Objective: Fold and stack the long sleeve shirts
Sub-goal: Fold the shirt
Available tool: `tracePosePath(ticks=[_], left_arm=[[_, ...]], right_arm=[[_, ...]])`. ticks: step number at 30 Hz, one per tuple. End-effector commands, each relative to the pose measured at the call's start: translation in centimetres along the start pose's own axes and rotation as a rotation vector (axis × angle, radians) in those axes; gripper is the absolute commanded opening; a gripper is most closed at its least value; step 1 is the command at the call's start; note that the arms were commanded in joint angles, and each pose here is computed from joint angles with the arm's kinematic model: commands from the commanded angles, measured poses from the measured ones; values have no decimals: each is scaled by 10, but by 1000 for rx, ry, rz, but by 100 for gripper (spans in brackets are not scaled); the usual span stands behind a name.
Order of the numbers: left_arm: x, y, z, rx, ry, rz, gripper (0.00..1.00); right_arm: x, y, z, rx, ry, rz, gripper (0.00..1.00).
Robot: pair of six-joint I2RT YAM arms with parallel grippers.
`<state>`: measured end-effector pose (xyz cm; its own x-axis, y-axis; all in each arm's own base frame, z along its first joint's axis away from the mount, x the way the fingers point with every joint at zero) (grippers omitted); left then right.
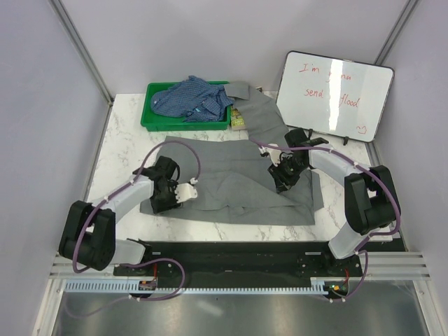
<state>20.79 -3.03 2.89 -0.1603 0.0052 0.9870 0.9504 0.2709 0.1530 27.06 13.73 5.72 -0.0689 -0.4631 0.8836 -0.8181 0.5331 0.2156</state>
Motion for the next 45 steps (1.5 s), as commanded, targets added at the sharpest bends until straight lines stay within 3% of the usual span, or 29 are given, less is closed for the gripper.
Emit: tracePosePath(ticks=[1, 4, 8, 26, 29, 34, 40, 45], left_arm=[[46, 45, -35, 161, -258, -3, 59], [69, 66, -51, 306, -389, 72, 61], [64, 80, -65, 407, -410, 133, 61], [3, 89, -75, 606, -310, 305, 55], [1, 85, -77, 620, -310, 325, 45], [15, 84, -78, 661, -333, 308, 3], [55, 84, -73, 702, -388, 193, 2], [62, 74, -61, 716, -386, 125, 2]], right_arm=[[18, -1, -16, 27, -42, 18, 39], [22, -1, -26, 23, -67, 14, 39], [22, 0, -28, 12, -73, 8, 39], [5, -7, -27, -27, -60, 3, 39], [-1, -9, -24, -35, -52, 0, 40], [-5, -12, -20, -36, -36, 3, 40], [-4, -13, -22, -30, -39, 5, 37], [0, -11, -31, -33, -62, -8, 38]])
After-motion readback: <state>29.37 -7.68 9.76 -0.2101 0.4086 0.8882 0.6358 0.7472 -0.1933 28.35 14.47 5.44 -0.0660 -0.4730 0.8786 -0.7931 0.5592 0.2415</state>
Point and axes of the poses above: each gripper's point midway between its finger pads, its own x axis back along the fingers, its own y axis along the line the jaws close on, z = x × y, the point moved 1 cm from there along x, back along the fingers, and after that the axes turned 3 degrees about x, right-handed, at the moved point
